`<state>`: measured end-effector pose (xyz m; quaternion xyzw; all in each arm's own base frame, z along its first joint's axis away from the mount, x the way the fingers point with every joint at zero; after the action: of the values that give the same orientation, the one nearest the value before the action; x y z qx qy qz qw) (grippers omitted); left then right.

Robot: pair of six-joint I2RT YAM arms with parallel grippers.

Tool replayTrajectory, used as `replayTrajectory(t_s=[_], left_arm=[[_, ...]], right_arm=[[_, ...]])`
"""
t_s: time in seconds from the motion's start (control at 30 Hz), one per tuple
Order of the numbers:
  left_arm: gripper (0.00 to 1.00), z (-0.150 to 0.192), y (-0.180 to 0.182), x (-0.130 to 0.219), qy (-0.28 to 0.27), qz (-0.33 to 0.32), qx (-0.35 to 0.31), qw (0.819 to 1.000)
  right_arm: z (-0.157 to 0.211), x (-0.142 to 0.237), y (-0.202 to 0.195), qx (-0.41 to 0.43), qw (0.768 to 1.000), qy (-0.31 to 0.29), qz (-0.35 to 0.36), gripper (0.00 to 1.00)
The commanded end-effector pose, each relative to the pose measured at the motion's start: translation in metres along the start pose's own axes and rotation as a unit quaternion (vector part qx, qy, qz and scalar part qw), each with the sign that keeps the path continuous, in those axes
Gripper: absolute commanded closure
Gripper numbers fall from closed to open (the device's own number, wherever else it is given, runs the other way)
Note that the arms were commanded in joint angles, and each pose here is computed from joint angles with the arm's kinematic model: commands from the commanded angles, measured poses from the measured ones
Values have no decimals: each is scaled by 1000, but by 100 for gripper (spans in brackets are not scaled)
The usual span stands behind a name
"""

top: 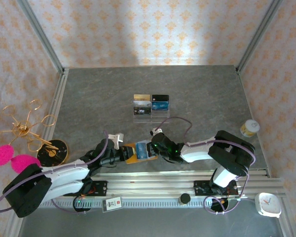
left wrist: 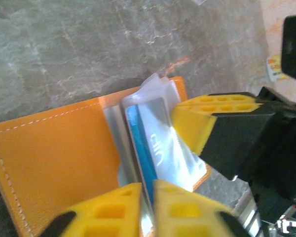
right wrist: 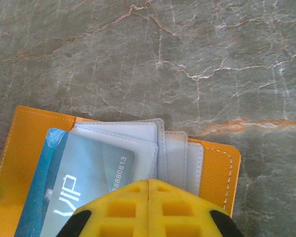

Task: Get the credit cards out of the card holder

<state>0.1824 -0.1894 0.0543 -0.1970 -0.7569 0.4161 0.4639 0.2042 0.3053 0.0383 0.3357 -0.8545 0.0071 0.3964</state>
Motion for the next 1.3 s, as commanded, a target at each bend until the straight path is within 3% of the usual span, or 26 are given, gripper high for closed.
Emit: replayTrajectory(t_s=[0.0,0.43,0.73,0.93,1.0,1.27], left_arm=[[69,-2,-2,-1,-6,13,4,1000],[70,-1,-22,-15,12,34,-8,999],[72,-1,-20,-24,19,13,-16,1000],[84,0,-17,-24,17,8,-15,1000],[100,1,-16,-24,19,9,-14,1000],[100,-6,3,4,-17,-28,-18,999]], right_arm=[[36,-4,-21,7,997,66,45,100],[37,-6,-21,9,997,69,45,100],[39,-7,-21,8,996,70,45,100],[39,-7,-22,9,996,71,46,100],[39,-7,-23,7,996,70,51,100],[44,-6,-32,0,995,75,68,100]])
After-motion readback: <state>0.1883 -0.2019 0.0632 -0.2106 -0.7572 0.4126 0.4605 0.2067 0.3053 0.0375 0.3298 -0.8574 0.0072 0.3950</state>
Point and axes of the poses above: each hand's point on the last joint's axis, 136 mm out from that joint toward the fingers, its own x axis back along the fingers, its own y axis along the line the jaws close on, z = x × y, the point moved 2 cm from there along x, back along the fingers, and after that the axes turned 14 degrees about x, right-handed, at the moved point
